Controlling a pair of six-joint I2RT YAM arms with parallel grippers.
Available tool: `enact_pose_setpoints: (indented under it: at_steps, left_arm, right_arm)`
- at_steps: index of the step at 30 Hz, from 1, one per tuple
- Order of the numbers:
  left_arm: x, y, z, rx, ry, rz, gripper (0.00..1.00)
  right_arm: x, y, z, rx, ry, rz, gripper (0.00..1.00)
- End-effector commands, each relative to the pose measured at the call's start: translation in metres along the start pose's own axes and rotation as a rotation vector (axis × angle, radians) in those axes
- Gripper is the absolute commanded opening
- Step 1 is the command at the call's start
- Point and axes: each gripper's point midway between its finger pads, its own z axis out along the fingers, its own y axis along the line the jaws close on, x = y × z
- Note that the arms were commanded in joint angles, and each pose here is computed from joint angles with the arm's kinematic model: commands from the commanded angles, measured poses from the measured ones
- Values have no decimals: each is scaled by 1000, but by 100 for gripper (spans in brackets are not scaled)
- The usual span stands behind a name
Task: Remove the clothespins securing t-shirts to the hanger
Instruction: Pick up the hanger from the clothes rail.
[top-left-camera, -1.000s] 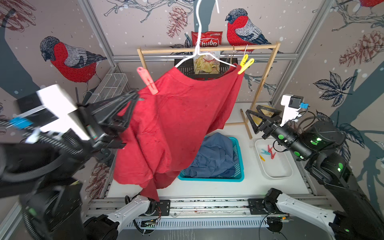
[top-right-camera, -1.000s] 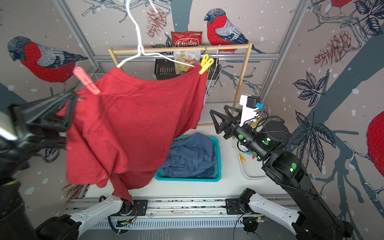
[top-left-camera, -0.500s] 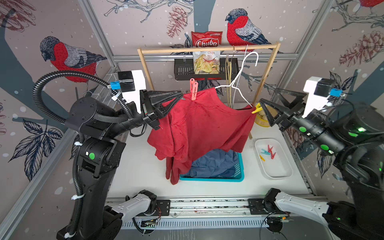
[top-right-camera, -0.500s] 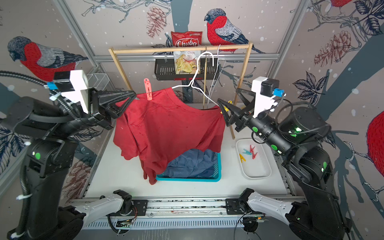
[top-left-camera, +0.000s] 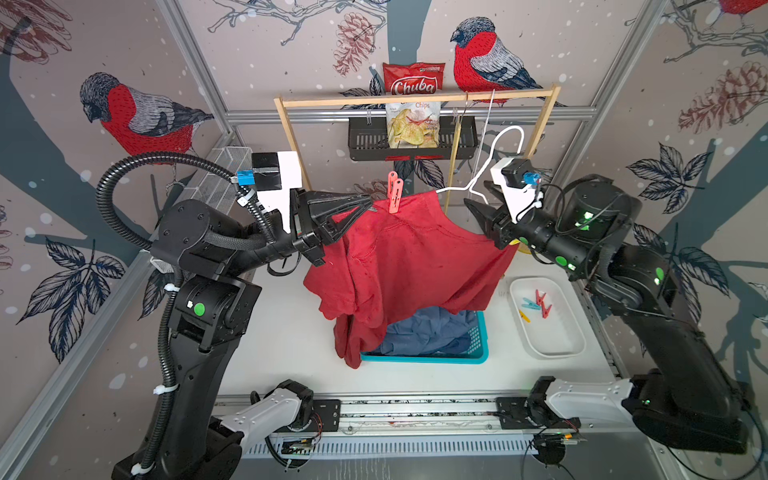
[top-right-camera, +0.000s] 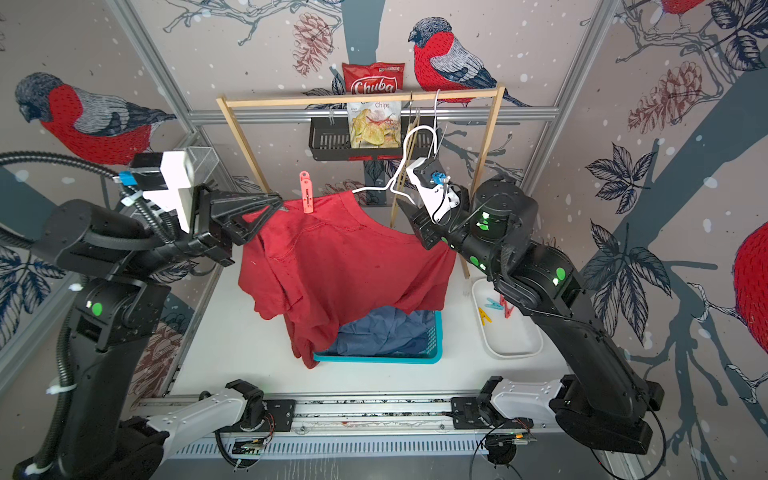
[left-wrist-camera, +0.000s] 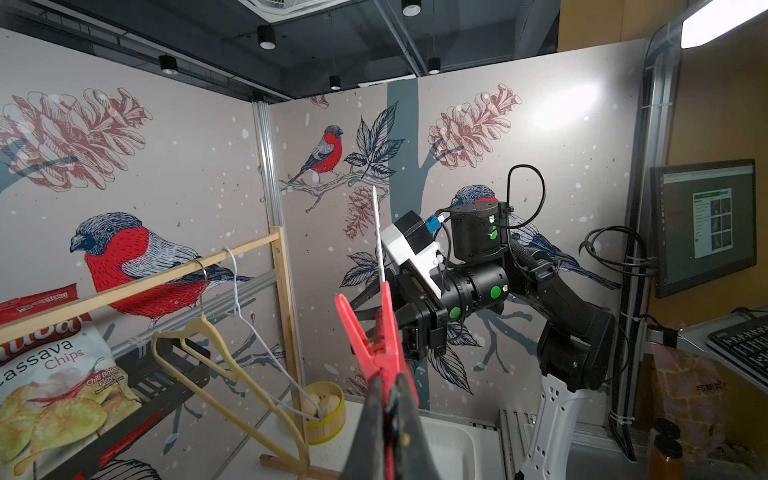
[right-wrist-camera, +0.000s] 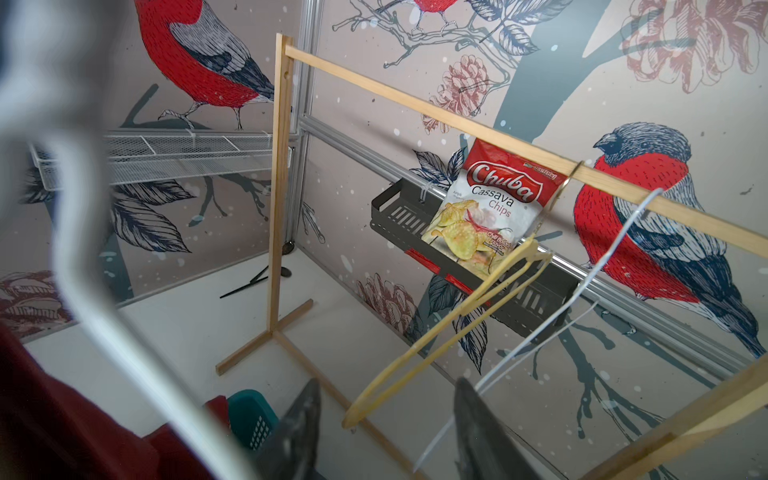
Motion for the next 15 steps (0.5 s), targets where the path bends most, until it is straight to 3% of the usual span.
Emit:
enact_pose_setpoints:
  at_steps: [1,2,6,11,15]
  left_arm:
    - [-15,-8,0,42,-52,57,0]
    - [-15,-10,1,56,-51,61,0]
    - [-24,-16,3,105,-81,93,0]
    - [-37,-18,7,132,-109,120,32]
    - [-42,-15,8,123,-131,127,49]
  right_arm:
    - [-20,-18,-12,114,-62,-75,7]
    - [-24,-19,-17,125,-76,-85,0]
    - [-50,-31,-52,198,-192,-108,0]
    - [-85,-55,-91,272,-315,-97,0]
    - [-102,-66,-108,302,-362,-112,0]
